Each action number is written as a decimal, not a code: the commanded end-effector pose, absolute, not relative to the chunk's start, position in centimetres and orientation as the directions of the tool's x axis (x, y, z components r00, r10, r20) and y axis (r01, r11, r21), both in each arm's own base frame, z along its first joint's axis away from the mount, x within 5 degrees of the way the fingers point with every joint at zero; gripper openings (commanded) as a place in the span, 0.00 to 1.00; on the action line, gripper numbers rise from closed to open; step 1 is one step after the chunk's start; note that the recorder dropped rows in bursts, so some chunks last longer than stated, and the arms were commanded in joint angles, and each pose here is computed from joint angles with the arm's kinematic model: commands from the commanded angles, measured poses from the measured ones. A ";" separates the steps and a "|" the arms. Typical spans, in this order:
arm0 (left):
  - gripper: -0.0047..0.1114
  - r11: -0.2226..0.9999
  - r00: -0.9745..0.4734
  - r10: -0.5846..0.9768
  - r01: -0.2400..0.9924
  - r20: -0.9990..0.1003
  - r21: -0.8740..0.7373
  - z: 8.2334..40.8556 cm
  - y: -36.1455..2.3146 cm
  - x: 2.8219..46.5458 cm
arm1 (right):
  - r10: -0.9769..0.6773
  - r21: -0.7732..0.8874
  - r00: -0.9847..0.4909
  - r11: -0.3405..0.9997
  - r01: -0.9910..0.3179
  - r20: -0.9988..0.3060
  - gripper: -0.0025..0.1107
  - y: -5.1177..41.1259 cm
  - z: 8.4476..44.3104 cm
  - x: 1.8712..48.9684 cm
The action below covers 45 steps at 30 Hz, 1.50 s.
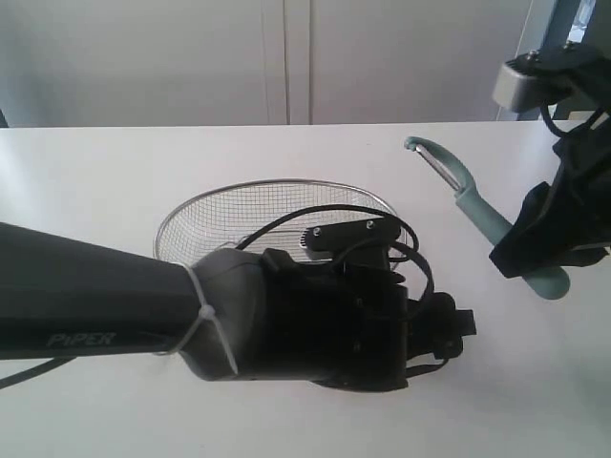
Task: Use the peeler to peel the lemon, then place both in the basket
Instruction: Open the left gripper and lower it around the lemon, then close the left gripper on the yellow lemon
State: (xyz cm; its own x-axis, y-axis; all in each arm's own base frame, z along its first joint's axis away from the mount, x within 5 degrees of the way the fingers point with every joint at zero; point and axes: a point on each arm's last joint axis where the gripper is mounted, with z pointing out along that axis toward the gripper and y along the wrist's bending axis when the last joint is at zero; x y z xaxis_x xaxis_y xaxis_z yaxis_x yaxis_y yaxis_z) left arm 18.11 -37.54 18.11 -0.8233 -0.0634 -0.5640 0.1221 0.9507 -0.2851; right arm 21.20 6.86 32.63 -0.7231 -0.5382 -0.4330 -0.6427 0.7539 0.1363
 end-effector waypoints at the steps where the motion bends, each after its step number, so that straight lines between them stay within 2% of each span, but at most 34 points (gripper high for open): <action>1: 0.95 0.953 -0.799 -0.084 0.109 -0.595 -0.281 18.3 -37.5 18.1 | -0.519 0.139 -0.731 0.765 -0.628 -0.443 0.02 6.6 32.7 21.2; 12: 0.95 0.959 -0.799 -0.092 0.089 -0.594 -0.269 16.8 -37.8 18.3 | -0.519 0.139 -0.731 0.765 -0.628 -0.443 0.02 6.6 32.7 21.2; 45: 0.95 0.960 -0.766 -0.094 0.100 -0.636 -0.262 15.5 -38.7 19.5 | -0.518 0.138 -0.730 0.766 -0.628 -0.445 0.02 6.6 32.7 21.2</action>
State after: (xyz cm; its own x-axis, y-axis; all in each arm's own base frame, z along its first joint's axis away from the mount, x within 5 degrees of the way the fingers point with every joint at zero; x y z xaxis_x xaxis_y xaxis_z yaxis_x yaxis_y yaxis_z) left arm 19.27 -38.80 15.32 -0.7773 -0.0894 -0.6228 0.1068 0.9567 -0.2707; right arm 21.20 6.86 32.63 -0.7231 -0.5382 -0.4330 -0.6427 0.7539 0.1363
